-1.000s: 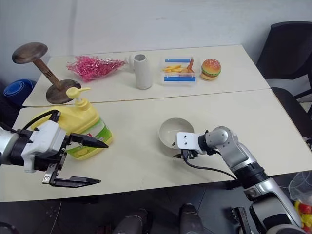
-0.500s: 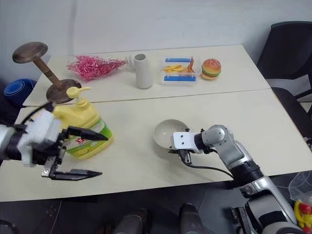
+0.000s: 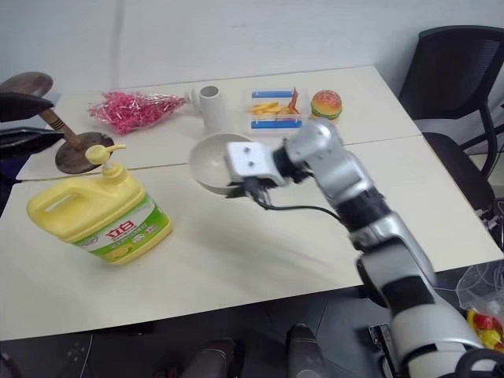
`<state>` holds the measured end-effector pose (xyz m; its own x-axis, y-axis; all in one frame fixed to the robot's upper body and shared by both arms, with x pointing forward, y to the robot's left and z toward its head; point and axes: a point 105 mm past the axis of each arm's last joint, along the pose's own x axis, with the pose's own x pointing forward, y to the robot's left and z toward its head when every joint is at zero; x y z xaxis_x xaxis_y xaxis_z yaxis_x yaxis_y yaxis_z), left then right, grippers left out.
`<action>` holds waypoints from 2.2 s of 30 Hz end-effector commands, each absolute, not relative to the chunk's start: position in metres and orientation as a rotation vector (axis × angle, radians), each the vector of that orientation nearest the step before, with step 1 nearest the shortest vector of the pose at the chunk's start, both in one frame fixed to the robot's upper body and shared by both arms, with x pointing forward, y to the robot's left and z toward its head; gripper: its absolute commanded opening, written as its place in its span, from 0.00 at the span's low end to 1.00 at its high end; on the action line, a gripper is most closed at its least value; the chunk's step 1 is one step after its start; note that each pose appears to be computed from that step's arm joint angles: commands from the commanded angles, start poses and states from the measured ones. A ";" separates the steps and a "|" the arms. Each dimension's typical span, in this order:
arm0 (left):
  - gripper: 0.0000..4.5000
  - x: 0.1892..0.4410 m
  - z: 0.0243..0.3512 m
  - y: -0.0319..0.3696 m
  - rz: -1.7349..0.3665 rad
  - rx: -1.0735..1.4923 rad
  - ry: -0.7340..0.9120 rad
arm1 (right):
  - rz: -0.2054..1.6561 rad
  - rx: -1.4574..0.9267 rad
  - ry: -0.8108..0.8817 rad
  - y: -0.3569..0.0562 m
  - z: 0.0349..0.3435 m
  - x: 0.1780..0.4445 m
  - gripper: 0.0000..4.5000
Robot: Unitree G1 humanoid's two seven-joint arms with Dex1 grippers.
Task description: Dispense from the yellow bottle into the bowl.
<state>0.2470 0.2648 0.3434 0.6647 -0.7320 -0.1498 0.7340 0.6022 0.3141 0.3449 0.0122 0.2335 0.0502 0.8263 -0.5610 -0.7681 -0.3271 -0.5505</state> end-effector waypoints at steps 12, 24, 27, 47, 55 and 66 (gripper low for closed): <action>0.00 0.264 0.320 0.281 -0.827 0.400 0.062 | 1.677 -1.102 -0.124 0.080 0.269 0.347 0.00; 0.00 0.275 0.297 0.280 -0.822 0.423 0.099 | 1.739 -1.139 -0.172 0.102 0.278 0.332 0.00; 0.00 0.276 0.295 0.278 -0.826 0.426 0.097 | 1.720 -1.145 -0.181 0.110 0.279 0.331 0.00; 0.00 0.274 0.287 0.290 -0.751 0.422 0.102 | 1.657 -1.127 -0.223 0.130 0.292 0.329 0.00; 0.00 0.269 0.309 0.290 -0.732 0.364 0.009 | 1.681 -1.149 -0.215 0.129 0.287 0.328 0.00; 0.00 0.258 0.308 0.296 -0.708 0.370 0.031 | 1.727 -1.154 -0.212 0.131 0.282 0.322 0.00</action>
<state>0.2655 0.2977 0.2953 0.7550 -0.6326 -0.1728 0.6539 0.7066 0.2704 0.3331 0.1217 0.2663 -0.0143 0.7822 -0.6228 -0.6820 -0.4632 -0.5660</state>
